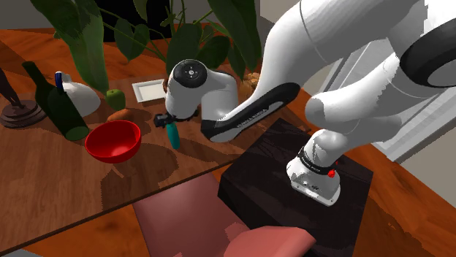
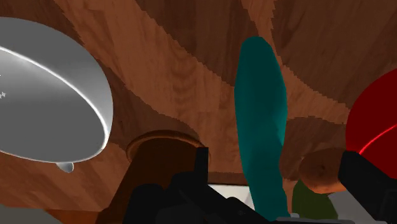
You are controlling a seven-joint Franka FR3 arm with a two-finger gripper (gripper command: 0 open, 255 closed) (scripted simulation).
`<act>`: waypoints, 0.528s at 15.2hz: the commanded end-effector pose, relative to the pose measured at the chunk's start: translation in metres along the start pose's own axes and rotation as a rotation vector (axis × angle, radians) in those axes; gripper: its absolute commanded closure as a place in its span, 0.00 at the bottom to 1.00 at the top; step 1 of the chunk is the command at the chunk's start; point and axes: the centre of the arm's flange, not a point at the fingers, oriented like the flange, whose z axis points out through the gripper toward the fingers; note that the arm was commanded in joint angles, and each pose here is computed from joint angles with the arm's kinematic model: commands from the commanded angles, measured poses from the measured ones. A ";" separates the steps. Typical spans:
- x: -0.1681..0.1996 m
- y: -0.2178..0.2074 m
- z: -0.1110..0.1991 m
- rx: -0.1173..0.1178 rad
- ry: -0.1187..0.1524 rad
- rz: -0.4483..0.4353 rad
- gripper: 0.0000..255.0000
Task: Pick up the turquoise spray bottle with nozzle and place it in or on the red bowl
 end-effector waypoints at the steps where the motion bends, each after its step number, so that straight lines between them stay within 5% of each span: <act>1: -0.003 -0.009 0.015 -0.010 0.005 0.018 0.00; 8: -0.003 -0.009 0.055 -0.010 0.005 0.018 0.00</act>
